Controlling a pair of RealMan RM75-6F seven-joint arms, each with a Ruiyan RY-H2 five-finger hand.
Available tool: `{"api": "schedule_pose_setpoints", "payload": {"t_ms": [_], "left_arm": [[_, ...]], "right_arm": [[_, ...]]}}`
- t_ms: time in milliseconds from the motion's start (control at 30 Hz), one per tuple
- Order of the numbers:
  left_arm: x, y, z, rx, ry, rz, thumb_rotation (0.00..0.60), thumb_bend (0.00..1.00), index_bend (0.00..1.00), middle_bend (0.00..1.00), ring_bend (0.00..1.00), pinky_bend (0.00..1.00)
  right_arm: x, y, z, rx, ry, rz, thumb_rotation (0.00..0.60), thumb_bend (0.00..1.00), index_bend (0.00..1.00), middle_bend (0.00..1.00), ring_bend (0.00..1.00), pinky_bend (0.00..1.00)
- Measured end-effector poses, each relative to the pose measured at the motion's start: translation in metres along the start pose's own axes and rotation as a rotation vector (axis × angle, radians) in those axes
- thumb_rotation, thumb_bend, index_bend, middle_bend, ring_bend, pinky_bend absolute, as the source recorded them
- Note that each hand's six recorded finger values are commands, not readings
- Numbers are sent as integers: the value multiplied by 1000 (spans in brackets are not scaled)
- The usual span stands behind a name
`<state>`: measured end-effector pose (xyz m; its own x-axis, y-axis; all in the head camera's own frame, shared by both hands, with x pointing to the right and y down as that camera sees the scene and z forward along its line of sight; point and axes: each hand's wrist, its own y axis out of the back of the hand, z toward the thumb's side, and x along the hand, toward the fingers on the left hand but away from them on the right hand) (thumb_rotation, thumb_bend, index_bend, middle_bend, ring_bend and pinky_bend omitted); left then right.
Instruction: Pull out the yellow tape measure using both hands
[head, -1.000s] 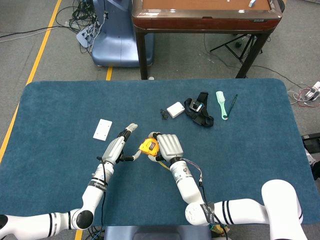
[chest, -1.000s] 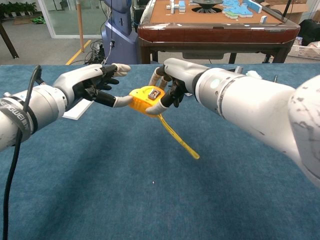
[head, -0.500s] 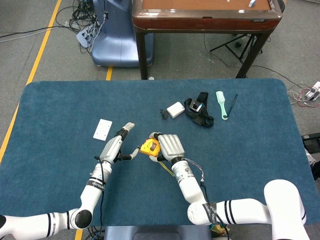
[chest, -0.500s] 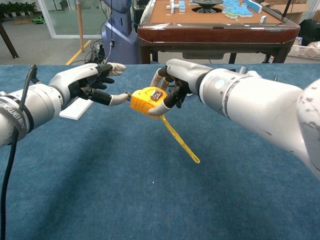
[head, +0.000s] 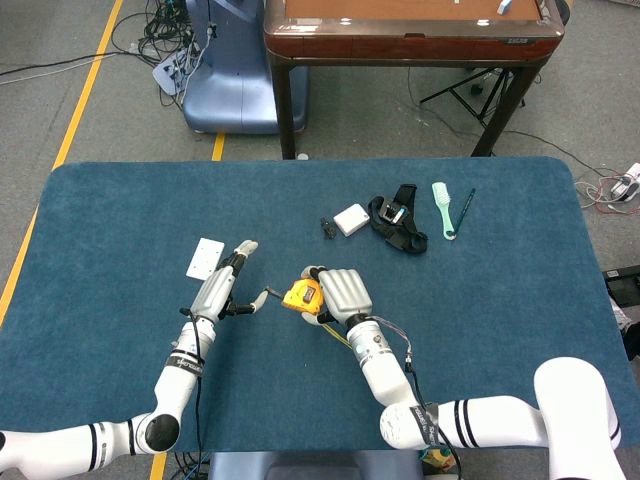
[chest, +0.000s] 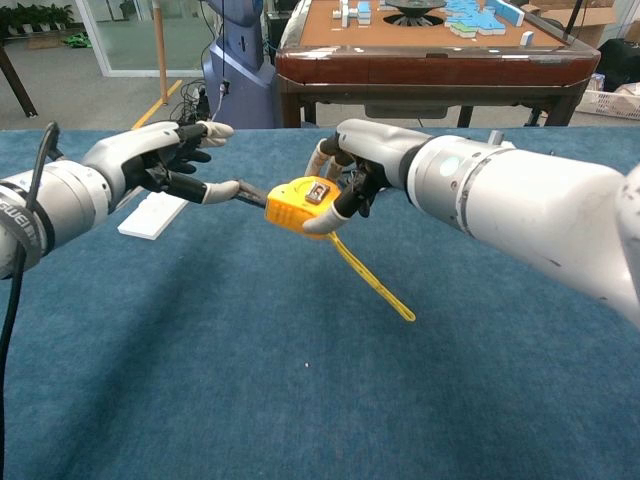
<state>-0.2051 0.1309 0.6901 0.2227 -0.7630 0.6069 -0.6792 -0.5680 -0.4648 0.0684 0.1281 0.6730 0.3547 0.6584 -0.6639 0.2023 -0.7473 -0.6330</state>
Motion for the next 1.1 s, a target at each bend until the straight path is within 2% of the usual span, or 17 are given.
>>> {"api": "schedule_pose_setpoints", "payload": {"t_ms": [300, 600, 800, 1100], "left_arm": [[2, 16, -10, -2, 34, 42, 600, 339, 7, 0, 0, 0], [3, 33, -22, 1, 62, 77, 600, 339, 129, 0, 0, 0], [2, 43, -29, 2, 75, 98, 600, 339, 256, 0, 0, 0], [0, 46, -31, 0, 74, 101, 600, 375, 305, 0, 0, 0]], "right_arm": [[1, 0, -3, 2, -5, 2, 600, 821, 717, 686, 635, 362], [1, 1, -3, 1, -6, 1, 600, 820, 717, 686, 637, 362], [2, 1, -4, -3, -7, 0, 600, 821, 717, 686, 638, 363], [3, 2, -4, -4, -7, -1, 600, 821, 717, 686, 640, 366]]}}
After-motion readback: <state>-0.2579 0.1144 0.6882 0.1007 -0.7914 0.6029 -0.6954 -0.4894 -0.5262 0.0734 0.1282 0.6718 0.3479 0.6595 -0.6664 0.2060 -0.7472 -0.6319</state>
